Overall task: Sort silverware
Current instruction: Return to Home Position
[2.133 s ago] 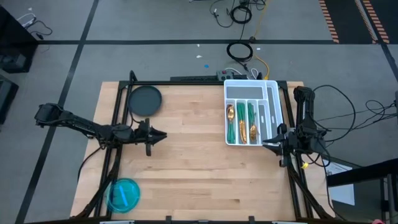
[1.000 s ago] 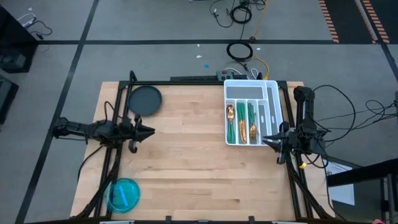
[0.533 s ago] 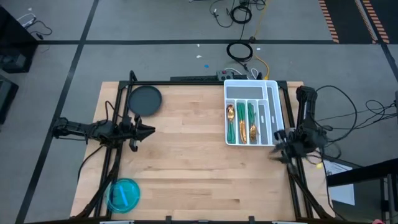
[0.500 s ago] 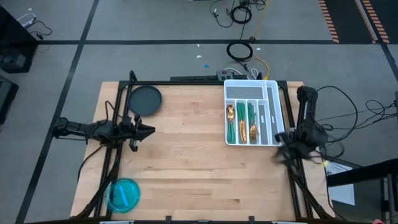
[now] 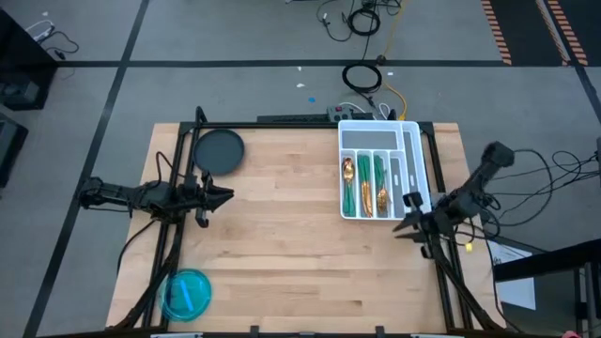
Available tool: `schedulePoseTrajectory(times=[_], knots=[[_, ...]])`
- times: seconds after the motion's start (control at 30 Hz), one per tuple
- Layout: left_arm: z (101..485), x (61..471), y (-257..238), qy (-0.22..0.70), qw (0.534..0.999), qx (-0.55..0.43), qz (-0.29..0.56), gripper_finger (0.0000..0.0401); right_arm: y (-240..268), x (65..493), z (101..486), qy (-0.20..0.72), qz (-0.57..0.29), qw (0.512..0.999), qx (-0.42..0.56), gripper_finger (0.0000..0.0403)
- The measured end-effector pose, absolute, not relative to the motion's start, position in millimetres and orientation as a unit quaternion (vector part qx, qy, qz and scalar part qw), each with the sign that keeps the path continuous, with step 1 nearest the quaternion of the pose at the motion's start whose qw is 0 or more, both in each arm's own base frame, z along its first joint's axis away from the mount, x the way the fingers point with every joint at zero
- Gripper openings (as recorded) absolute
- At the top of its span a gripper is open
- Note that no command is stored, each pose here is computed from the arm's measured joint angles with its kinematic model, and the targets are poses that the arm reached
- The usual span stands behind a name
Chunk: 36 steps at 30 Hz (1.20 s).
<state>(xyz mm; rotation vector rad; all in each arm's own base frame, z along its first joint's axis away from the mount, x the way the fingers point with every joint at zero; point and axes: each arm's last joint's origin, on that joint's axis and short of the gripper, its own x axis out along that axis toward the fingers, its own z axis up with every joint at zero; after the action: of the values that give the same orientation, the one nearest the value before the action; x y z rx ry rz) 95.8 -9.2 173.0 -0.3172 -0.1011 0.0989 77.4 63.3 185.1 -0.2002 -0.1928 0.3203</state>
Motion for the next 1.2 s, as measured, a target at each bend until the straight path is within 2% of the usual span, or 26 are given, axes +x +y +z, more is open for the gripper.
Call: schedulePoseTrajectory(times=[0.17, 0.33, 0.5, 0.73, 0.9, 1.03, 1.2], knots=[[174, 96, -9, -0.053, 0.987, -0.146, 0.048, 0.0067, 53, 92, 180, -0.067, 0.134, 0.983, -0.108, 0.0066], [171, 96, -9, -0.04, 0.99, -0.129, 0.049, 0.0067, 46, 104, 170, -0.02, 0.156, 0.981, -0.11, 0.0066], [171, 96, -9, -0.038, 0.991, -0.118, 0.051, 0.0067, 37, 109, 162, 0.026, 0.119, 0.985, -0.125, 0.0066], [171, 96, -9, -0.039, 0.99, -0.122, 0.058, 0.0067, 29, 111, 163, 0.026, 0.085, 0.989, -0.115, 0.0066], [171, 96, -9, -0.039, 0.99, -0.122, 0.06, 0.0067, 22, 111, 167, 0.014, 0.005, 0.994, -0.113, 0.0066], [171, 96, -9, -0.039, 0.99, -0.119, 0.061, 0.0067, 17, 111, 162, 0.047, -0.066, 0.988, -0.128, 0.0066], [171, 96, -9, -0.039, 0.99, -0.121, 0.06, 0.0067, 16, 111, 160, 0.058, -0.069, 0.987, -0.133, 0.0066]])
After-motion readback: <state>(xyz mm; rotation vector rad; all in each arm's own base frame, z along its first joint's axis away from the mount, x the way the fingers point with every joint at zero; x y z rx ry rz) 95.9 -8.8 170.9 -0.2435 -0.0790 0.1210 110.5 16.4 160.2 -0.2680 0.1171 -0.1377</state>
